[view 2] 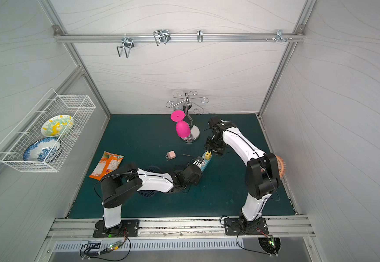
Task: Unplug the desk fan from the power strip
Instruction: Adjust the socket at the center of the board, then remove the plug from the socket.
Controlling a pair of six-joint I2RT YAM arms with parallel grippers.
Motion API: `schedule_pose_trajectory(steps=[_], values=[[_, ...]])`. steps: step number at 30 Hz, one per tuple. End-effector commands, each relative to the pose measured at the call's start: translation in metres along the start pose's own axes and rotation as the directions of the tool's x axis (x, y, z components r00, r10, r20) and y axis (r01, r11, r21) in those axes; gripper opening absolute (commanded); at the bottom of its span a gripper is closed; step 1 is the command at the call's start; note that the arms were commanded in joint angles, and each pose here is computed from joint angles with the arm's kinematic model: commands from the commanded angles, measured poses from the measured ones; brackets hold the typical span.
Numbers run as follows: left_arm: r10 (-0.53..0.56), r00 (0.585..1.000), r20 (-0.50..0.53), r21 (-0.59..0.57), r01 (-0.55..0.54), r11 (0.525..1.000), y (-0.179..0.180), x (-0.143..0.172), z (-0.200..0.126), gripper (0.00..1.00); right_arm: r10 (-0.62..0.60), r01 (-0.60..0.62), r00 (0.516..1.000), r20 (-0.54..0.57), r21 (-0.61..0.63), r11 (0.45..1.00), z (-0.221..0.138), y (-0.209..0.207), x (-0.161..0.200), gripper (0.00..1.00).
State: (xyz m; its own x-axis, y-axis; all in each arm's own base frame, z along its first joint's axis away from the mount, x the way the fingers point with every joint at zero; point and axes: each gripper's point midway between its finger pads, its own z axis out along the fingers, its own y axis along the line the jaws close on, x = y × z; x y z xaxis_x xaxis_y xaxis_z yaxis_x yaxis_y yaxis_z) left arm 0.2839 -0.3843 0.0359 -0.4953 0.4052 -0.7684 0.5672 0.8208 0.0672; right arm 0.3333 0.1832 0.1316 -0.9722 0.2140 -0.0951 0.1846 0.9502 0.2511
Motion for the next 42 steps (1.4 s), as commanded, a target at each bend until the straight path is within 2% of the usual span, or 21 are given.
schedule_pose_trajectory(steps=[1,15,21,26,42], values=[[0.007,1.0,0.027,0.001,-0.007,1.0,-0.001,-0.007,0.002,0.22,-0.001,0.003,0.999,-0.044,0.053,0.999,0.007,-0.004,0.005,0.59],[0.007,1.0,0.014,0.0,-0.007,1.0,-0.001,-0.005,0.003,0.21,-0.006,0.01,0.998,-0.058,0.066,0.998,-0.008,0.002,0.014,0.58],[0.011,1.0,0.022,-0.004,-0.011,1.0,0.0,-0.007,0.003,0.21,-0.011,0.01,1.0,0.021,0.043,0.999,-0.041,0.006,0.012,0.59],[0.006,1.0,0.022,-0.006,-0.006,1.0,0.001,-0.006,0.002,0.21,0.007,-0.007,0.998,0.059,0.016,1.0,-0.055,0.009,0.01,0.59],[0.001,1.0,0.025,-0.004,-0.001,1.0,0.001,-0.008,0.001,0.18,0.036,-0.032,0.997,-0.062,0.067,0.997,0.005,0.005,0.015,0.58]])
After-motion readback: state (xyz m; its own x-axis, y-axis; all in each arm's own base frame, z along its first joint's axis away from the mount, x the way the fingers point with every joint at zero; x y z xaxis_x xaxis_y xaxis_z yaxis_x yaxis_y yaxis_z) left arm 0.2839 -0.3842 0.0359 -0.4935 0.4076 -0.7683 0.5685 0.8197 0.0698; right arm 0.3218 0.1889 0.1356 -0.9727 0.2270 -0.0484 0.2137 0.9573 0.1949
